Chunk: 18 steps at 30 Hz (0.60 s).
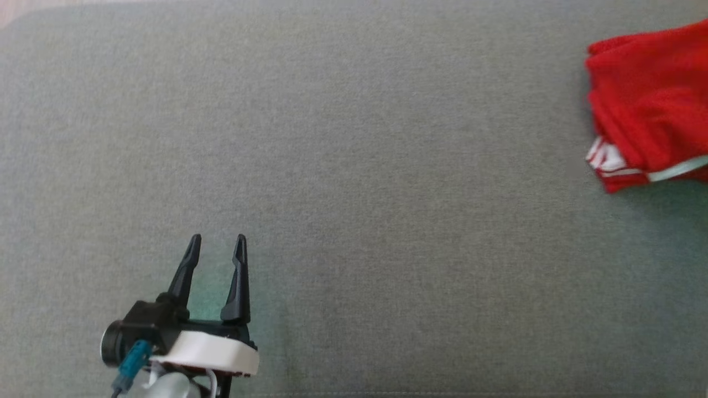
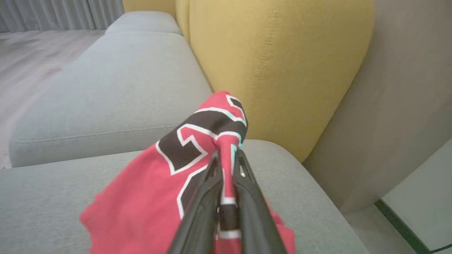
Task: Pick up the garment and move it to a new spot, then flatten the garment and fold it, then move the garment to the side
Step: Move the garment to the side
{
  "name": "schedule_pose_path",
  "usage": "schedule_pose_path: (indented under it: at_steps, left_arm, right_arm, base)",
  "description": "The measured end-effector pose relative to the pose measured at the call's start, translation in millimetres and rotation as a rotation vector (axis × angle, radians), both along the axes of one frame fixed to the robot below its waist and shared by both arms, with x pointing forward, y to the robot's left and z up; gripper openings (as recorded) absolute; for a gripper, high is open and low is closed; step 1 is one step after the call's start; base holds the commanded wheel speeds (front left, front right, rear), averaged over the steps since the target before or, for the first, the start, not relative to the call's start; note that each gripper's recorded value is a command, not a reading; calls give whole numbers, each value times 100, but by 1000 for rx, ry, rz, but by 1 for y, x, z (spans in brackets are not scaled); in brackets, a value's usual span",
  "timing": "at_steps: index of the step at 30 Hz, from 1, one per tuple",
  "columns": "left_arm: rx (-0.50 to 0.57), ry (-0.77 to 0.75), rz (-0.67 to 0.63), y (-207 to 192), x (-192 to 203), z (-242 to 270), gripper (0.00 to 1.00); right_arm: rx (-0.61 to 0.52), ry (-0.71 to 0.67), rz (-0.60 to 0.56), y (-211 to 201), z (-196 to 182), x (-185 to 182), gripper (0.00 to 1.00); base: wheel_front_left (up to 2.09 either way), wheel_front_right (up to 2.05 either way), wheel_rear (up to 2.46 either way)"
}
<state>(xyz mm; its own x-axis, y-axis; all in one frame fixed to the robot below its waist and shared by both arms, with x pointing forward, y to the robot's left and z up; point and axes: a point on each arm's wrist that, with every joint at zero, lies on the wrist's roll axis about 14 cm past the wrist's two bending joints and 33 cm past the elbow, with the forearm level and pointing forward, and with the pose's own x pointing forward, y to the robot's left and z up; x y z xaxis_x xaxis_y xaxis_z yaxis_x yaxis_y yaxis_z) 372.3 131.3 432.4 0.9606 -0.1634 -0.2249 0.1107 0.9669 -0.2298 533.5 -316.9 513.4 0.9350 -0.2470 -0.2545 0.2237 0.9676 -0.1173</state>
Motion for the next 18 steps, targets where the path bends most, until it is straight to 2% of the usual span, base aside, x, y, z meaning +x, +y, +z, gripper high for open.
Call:
schedule_pose_path:
  at_steps: [1, 2, 3, 4, 5, 6, 8, 10, 15, 18]
  left_arm:
    - [1, 5, 3, 1, 0, -2, 100]
    - [1, 9, 5, 2, 1, -3, 100]
    - [0, 10, 2, 2, 2, -4, 100]
    - [0, 10, 3, 3, 3, -4, 100]
    - [1, 9, 4, 3, 5, -4, 100]
    - [2, 10, 5, 4, 7, -5, 100]
    - [2, 11, 4, 3, 9, -6, 100]
    - [3, 9, 0, 2, 10, -5, 100]
    - [2, -7, -12, -2, 12, -1, 100]
    - [6, -26, -9, -2, 13, 5, 100]
  right_arm:
    - [-8, 8, -13, -6, -2, 0, 0]
    - [-18, 18, -25, -12, -4, 1, 11]
    - [-33, 30, -34, -17, -6, 1, 11]
    - [-57, 43, -41, -23, -8, 2, 43]
    - [-86, 58, -51, -30, -10, 1, 79]
    - [-118, 61, -59, -37, -10, 1, 100]
    - [-154, 60, -78, -46, -10, -1, 100]
    - [-133, 50, -89, -46, -14, -3, 100]
    - [-86, 26, -53, -22, -21, -5, 100]
    - [-89, -27, -20, -9, -8, -5, 100]
  base:
    - [0, 0, 0]
    - [0, 0, 0]
    - [0, 0, 0]
    - [0, 0, 0]
    - [0, 0, 0]
    - [0, 0, 0]
    - [0, 0, 0]
    - [0, 0, 0]
    - [0, 0, 0]
    - [0, 0, 0]
